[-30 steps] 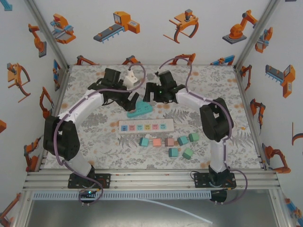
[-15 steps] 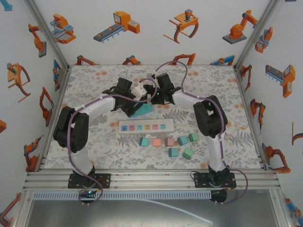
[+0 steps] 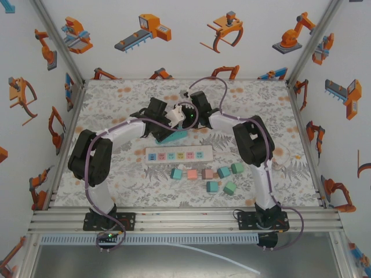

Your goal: Pull the plug off the socket

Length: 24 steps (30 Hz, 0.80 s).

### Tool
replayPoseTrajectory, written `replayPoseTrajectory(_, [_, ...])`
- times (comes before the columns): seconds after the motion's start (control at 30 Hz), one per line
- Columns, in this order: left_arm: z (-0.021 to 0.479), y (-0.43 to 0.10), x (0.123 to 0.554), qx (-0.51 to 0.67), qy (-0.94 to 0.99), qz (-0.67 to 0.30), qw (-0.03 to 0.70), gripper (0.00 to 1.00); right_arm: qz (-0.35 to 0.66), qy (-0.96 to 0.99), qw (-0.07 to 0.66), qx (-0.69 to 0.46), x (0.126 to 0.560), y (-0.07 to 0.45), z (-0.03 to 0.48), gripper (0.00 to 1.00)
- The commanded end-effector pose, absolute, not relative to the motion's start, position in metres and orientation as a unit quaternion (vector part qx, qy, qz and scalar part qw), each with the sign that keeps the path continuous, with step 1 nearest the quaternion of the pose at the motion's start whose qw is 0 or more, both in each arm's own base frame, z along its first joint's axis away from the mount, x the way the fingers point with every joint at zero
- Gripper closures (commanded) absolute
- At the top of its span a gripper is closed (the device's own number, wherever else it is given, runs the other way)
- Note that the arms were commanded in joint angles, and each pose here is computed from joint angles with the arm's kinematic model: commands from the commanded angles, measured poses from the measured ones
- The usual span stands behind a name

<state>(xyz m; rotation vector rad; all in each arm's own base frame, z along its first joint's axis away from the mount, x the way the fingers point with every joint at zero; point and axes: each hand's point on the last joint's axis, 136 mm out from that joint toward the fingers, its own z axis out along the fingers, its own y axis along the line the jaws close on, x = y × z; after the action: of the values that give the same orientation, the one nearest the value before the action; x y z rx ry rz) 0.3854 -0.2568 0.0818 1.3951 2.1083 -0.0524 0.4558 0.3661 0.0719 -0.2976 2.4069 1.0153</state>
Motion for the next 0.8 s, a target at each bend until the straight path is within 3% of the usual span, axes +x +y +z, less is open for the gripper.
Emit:
replayPoseTrajectory(0.0, [0.063,-0.255,0.375,0.552,0.786,-0.017,0.278,0.54,0.374,0.889,0.243,-0.108,0.454,0.375,0.062,0.21])
replayPoseTrajectory(0.17, [0.054,-0.253,0.371,0.563,0.785,-0.013,0.257,0.6,0.332,0.908,0.231,-0.109,0.451,0.369,0.047,0.29])
replayPoseTrajectory(0.6, [0.059,-0.257,0.362,0.595,0.763,0.0,0.255,0.64,0.139,0.957,0.194,-0.166,0.435,0.339,0.002,0.31])
replayPoseTrajectory(0.77, [0.07,-0.252,0.367,0.585,0.764,0.017,0.271,0.7,0.083,0.964,0.179,-0.181,0.431,0.329,-0.01,0.31])
